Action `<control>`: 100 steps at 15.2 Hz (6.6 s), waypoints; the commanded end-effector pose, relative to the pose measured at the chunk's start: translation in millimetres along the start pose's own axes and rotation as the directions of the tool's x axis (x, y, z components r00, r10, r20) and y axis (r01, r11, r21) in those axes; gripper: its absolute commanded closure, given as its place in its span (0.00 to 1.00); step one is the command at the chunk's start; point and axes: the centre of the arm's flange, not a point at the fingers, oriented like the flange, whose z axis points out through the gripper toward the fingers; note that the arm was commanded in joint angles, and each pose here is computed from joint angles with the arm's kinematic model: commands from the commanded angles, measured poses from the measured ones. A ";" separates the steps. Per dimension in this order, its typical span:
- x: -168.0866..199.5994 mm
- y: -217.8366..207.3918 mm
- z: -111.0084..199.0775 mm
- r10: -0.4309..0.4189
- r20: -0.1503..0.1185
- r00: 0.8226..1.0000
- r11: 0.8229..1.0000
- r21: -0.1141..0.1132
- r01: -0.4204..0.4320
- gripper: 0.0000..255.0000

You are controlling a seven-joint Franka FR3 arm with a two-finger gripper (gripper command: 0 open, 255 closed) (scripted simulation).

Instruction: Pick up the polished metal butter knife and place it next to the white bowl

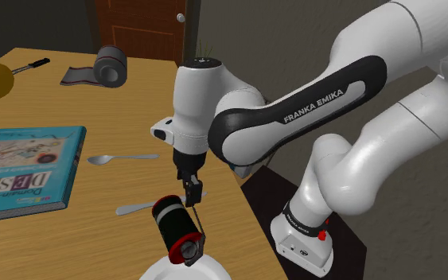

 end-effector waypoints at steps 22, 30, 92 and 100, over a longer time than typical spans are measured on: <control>-0.3 0.5 19.0 -0.002 0.000 1.000 1.000 0.000 0.002 1.00; 0.3 -0.1 -23.2 -0.002 0.000 1.000 1.000 0.000 0.002 1.00; 274.0 -308.5 -178.0 -0.001 0.000 1.000 1.000 0.000 0.001 1.00; 294.4 -331.4 -151.1 -0.002 0.000 1.000 1.000 0.000 0.002 1.00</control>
